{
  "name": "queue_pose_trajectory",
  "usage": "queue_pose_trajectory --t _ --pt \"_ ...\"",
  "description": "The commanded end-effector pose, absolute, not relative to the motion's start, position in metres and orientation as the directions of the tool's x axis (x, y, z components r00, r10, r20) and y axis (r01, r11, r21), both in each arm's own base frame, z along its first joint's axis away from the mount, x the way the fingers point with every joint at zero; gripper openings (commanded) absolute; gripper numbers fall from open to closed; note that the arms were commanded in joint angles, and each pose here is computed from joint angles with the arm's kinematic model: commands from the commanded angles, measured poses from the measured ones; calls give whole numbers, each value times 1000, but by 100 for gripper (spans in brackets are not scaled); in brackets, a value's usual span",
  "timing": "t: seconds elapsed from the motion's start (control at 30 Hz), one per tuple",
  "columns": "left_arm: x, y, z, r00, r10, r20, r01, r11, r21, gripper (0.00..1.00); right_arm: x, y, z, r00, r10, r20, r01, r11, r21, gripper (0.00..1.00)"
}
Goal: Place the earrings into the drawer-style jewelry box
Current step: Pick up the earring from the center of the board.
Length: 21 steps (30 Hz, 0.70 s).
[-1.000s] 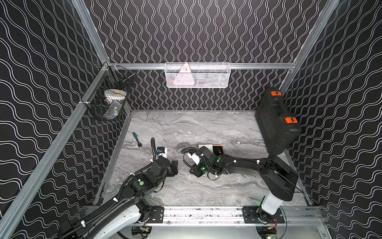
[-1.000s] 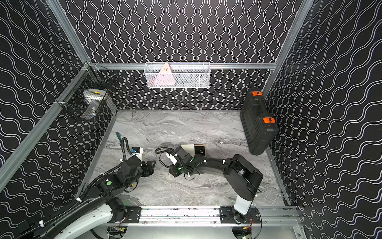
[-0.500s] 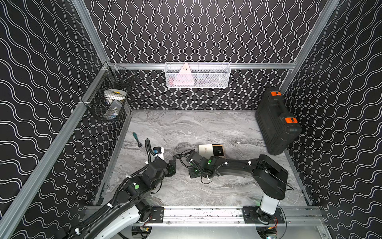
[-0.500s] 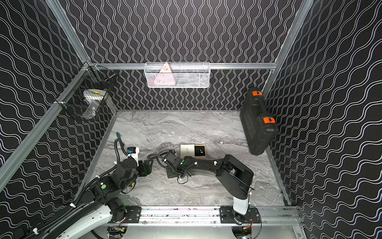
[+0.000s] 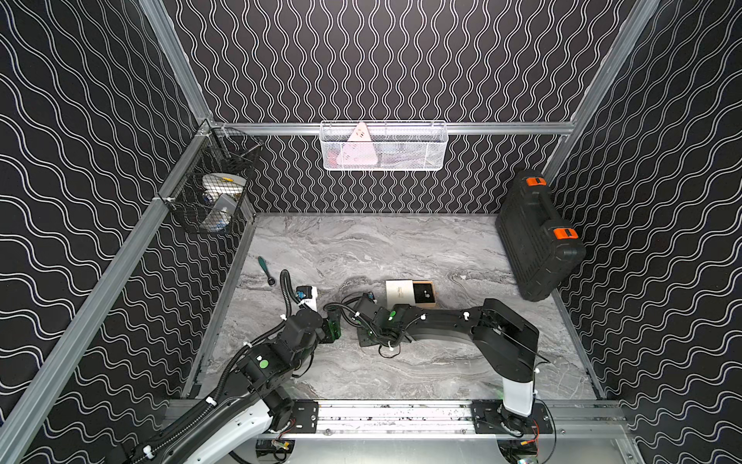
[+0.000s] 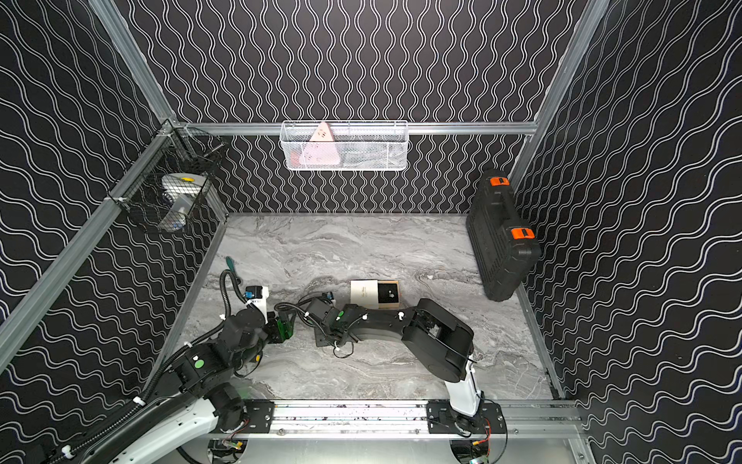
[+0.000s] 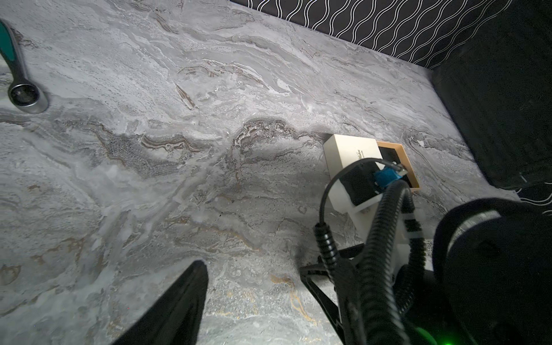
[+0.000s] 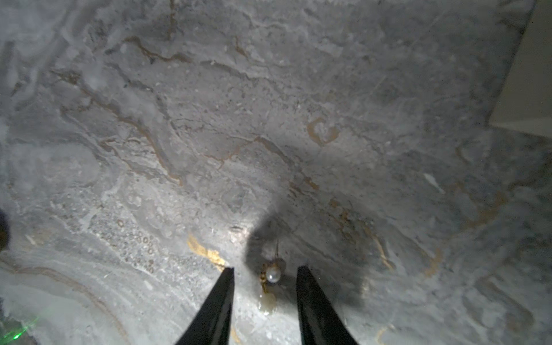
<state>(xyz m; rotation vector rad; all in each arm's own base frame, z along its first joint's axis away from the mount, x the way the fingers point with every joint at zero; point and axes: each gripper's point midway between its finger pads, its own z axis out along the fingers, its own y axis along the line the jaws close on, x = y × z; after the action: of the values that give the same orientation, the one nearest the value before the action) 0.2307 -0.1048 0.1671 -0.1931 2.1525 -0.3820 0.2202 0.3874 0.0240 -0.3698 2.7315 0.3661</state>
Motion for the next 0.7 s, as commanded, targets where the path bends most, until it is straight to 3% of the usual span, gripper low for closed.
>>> queue_pose_trajectory --t 0.0,0.67 --pt "232 -98 174 -546 -287 -787 -17 943 -332 72 221 379 20 -905 -202 -375 -276 949 154 37" --pt "232 -96 176 -538 -284 -794 -19 945 -325 73 214 377 9 -906 -237 -351 -295 948 121 23"
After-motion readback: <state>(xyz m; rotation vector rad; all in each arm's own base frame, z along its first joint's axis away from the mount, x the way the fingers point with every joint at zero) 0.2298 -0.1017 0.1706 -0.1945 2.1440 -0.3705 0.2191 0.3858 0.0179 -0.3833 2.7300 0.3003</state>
